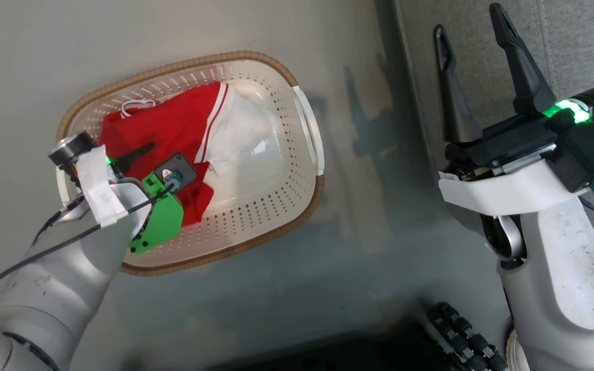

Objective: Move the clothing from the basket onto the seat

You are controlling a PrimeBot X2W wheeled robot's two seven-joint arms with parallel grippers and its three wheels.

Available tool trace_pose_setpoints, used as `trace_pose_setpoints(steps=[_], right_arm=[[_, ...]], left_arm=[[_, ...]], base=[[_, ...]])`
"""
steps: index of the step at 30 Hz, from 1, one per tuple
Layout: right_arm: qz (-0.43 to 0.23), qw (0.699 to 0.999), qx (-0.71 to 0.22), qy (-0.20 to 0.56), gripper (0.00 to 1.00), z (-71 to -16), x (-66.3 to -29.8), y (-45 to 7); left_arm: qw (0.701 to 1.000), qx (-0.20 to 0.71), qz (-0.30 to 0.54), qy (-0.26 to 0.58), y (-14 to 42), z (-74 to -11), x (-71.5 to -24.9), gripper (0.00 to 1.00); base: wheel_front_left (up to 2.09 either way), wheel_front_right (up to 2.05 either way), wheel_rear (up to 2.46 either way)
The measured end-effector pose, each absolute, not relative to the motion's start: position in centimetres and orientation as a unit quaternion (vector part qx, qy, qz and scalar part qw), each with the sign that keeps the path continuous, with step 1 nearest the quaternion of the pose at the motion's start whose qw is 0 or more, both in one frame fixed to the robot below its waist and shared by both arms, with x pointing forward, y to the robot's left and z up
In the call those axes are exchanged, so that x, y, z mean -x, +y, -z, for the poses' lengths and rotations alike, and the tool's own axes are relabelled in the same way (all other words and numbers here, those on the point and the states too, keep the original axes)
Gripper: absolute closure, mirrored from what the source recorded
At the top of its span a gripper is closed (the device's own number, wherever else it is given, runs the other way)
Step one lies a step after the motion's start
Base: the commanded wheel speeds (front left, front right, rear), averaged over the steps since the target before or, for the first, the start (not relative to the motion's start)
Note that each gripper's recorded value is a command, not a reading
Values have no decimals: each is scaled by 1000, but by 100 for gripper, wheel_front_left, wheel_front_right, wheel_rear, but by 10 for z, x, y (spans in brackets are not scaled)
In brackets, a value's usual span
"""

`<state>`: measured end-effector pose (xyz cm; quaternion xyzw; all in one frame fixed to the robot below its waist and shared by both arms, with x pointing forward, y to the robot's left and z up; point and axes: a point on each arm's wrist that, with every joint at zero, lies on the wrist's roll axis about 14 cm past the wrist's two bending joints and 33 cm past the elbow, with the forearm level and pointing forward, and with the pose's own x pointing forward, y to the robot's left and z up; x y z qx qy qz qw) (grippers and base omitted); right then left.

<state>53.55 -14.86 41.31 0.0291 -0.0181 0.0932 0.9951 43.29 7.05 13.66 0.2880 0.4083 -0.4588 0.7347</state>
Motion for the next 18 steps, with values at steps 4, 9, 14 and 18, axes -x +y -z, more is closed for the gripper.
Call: trace_pose_setpoints(steps=[4,9,14,18], right_arm=[[-92,995,-28,-8,0,-399,-538,-150],[-91,995,-27,8,0,-380,-539,-151],[-90,996,-17,18,0,-365,-540,-153],[-90,996,-13,26,0,-354,-539,-154]], left_arm=[[715,-302,460,431,75,-119,-432,0],[695,-312,469,446,76,-100,-429,0],[665,-345,470,467,89,-79,-430,0],[645,-363,469,482,94,-67,-429,0]], base=[[0,0,0],[0,0,0],[0,0,0],[0,0,0]])
